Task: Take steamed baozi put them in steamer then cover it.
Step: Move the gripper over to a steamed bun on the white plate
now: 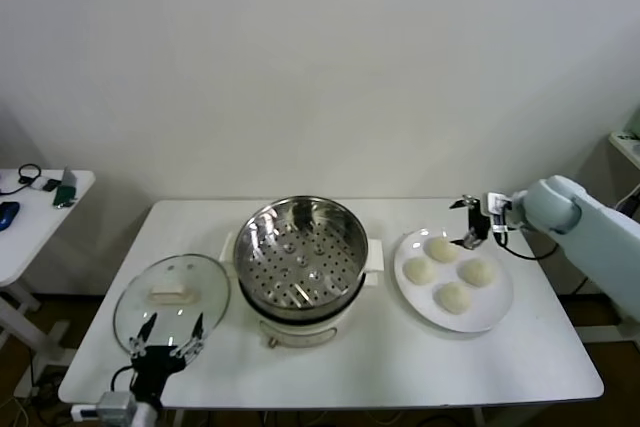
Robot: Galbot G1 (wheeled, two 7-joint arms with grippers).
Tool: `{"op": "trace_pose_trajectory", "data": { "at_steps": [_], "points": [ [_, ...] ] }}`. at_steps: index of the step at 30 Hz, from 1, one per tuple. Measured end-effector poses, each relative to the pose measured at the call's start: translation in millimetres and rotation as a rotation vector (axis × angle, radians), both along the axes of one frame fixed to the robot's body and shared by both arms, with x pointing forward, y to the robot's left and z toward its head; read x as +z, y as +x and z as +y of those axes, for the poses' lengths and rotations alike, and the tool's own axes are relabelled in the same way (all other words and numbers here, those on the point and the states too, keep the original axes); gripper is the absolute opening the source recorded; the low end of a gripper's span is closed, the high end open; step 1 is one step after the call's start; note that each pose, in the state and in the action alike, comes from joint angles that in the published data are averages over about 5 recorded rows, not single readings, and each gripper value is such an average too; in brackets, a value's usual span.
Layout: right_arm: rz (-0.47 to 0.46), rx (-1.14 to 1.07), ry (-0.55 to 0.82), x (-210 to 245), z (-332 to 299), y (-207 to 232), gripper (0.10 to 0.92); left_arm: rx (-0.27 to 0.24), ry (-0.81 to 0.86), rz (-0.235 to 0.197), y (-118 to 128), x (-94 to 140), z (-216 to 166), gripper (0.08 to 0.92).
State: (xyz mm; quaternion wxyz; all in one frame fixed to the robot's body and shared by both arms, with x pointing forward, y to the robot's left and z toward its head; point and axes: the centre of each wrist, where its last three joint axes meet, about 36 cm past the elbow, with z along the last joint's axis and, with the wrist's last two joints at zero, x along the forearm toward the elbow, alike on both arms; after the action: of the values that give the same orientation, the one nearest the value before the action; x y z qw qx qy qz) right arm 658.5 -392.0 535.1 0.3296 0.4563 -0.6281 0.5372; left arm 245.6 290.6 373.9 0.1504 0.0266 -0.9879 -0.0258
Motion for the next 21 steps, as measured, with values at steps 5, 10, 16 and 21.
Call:
{"op": "trace_pose_trajectory", "data": {
  "at_steps": [5, 10, 16, 21],
  "points": [
    [0.070, 0.024, -0.047, -5, 13, 25, 0.823, 0.000, 0.004, -0.007, -3, 3, 4, 0.823],
    [0.122, 0.032, -0.086, -17, 23, 44, 0.823, 0.008, 0.004, -0.009, -4, 4, 7, 0.823],
    [0.165, 0.020, -0.130, -34, 25, 58, 0.823, 0.015, 0.003, -0.005, -7, 3, 10, 0.823],
    [0.185, 0.007, -0.150, -48, 24, 63, 0.823, 0.016, 0.002, -0.001, -8, -1, 10, 0.823]
  ]
}}
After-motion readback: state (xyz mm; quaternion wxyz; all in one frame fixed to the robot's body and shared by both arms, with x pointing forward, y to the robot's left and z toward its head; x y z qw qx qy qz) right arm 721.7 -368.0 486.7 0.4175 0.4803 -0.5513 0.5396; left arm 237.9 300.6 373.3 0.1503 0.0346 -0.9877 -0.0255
